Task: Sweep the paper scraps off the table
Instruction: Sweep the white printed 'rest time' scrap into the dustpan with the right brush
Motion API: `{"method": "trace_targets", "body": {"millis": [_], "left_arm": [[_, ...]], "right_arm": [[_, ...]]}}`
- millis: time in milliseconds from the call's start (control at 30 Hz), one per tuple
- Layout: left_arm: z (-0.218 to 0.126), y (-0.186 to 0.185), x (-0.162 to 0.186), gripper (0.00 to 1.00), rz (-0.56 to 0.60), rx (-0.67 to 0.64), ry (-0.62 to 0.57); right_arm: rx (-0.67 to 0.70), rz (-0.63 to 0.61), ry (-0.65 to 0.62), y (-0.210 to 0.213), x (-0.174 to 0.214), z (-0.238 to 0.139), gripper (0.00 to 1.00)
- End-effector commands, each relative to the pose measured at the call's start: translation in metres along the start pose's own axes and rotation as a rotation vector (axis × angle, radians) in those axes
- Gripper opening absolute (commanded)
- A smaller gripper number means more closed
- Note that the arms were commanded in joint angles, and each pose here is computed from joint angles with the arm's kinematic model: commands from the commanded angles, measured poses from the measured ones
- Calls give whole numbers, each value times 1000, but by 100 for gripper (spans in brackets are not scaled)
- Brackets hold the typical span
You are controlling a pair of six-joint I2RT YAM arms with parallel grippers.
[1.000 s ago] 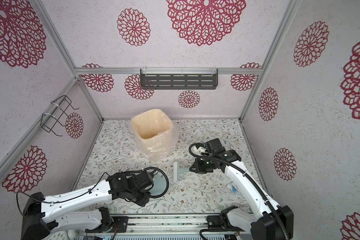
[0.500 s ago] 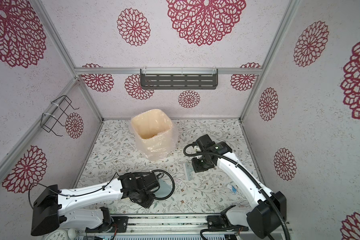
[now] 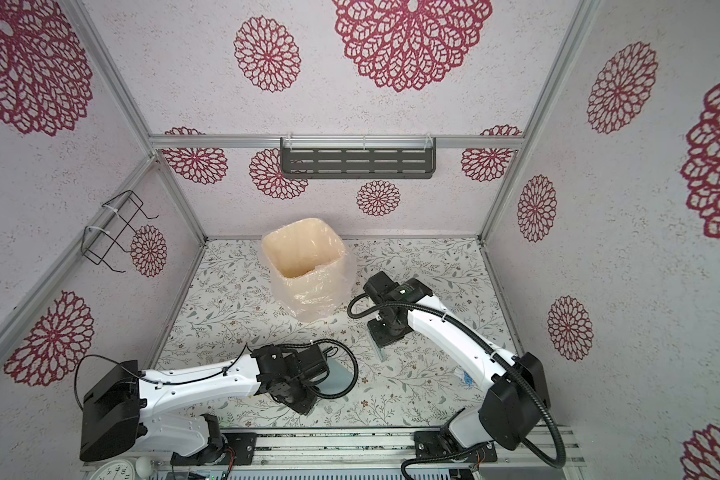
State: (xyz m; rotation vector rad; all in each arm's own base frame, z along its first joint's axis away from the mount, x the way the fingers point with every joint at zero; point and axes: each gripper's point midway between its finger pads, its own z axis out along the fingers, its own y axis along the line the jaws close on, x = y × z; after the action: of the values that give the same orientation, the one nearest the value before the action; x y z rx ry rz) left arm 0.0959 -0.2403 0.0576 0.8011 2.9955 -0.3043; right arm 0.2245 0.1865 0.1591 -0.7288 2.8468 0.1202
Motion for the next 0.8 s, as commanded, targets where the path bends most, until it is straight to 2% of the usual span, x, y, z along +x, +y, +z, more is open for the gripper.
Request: {"method": "trace_targets", "body": {"millis": [0,400,767], "left_arm": [[5,-6,-5,0,31,11,-16],[15,0,-6,0,18,13,4],[21,4,-5,0,7,14,-6]], "right_arm": [[10,-38,-9,5,-5,-3,0],[-95,-123,36,55,5,3,0],[-280,-177,32,110,19,-26,0]]}}
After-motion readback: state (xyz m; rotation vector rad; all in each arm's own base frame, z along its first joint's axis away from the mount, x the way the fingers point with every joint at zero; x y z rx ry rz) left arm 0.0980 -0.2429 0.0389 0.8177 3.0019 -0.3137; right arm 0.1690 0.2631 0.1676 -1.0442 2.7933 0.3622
